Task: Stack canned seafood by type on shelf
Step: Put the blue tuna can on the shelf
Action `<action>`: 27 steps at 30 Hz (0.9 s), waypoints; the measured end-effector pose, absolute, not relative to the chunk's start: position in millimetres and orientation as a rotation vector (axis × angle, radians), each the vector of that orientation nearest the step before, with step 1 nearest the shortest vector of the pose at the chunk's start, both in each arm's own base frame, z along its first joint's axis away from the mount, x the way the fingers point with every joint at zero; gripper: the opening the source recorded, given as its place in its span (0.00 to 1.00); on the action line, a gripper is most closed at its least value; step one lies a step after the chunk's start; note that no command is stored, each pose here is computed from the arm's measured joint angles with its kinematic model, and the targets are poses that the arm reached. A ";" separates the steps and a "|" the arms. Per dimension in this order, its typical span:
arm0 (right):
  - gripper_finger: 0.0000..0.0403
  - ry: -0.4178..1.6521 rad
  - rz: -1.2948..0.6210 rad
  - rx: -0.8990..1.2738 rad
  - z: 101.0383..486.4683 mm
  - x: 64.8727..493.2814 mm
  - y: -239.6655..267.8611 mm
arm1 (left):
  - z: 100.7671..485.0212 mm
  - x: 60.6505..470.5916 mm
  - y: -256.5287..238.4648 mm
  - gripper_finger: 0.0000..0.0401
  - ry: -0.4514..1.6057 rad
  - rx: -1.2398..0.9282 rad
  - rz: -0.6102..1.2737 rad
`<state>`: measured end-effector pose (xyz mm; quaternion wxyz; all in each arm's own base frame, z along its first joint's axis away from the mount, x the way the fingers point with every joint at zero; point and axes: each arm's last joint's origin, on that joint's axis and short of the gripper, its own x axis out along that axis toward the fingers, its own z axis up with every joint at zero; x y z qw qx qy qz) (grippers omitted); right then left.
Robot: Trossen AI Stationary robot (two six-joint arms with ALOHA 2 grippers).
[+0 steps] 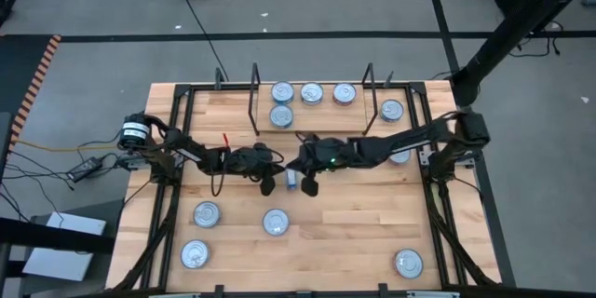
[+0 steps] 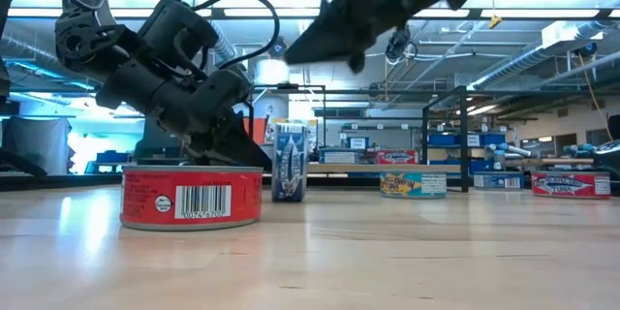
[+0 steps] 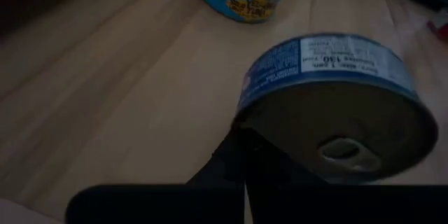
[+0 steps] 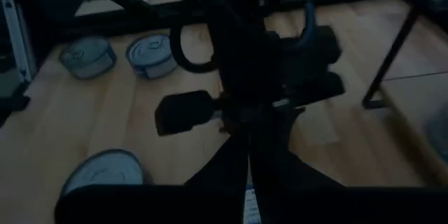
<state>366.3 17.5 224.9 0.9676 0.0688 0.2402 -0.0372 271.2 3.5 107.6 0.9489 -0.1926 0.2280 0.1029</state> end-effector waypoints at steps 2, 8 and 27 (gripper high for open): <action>0.06 0.504 -0.087 0.121 234.8 357.7 16.3 | 107.9 271.2 3.1 0.00 0.455 -0.379 0.235; 0.02 0.595 -0.102 0.081 247.4 337.9 12.6 | 113.5 277.2 2.6 0.00 0.433 -0.297 0.226; 0.11 0.631 -0.131 0.245 243.5 333.9 35.5 | 134.2 301.5 9.9 0.00 0.459 -0.164 0.064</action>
